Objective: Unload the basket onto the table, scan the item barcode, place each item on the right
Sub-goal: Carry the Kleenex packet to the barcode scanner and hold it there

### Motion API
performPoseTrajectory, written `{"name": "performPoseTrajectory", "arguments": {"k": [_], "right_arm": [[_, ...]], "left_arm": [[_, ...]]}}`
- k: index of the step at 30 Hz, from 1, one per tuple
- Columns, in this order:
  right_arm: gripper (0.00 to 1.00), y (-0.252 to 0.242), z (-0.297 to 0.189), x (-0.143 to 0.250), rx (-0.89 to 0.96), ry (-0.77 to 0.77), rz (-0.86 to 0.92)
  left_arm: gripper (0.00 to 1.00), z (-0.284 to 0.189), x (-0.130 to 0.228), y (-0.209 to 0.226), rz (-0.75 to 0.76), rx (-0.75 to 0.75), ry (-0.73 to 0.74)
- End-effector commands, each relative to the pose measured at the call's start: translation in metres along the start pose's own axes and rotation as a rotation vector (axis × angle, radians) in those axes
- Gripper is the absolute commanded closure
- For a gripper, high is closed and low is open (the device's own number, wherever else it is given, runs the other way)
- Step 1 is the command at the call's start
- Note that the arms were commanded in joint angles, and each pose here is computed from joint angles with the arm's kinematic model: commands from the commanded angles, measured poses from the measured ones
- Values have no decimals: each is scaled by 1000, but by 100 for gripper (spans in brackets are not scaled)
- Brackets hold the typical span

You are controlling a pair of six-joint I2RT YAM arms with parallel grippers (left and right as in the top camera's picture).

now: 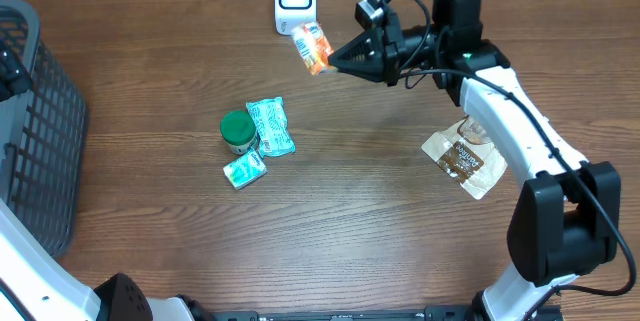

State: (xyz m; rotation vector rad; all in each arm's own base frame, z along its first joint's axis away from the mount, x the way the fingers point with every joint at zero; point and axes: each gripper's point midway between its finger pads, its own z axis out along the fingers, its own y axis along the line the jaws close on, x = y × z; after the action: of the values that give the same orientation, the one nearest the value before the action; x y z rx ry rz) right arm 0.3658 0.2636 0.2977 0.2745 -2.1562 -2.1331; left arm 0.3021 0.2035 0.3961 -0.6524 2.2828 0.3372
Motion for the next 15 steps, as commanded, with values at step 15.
{"name": "performPoseTrajectory", "arguments": {"k": [15], "right_arm": [[96,-111,8,18,766,-151,-37]], "left_arm": [[1,-1,0,0,-9,4,-5]]}}
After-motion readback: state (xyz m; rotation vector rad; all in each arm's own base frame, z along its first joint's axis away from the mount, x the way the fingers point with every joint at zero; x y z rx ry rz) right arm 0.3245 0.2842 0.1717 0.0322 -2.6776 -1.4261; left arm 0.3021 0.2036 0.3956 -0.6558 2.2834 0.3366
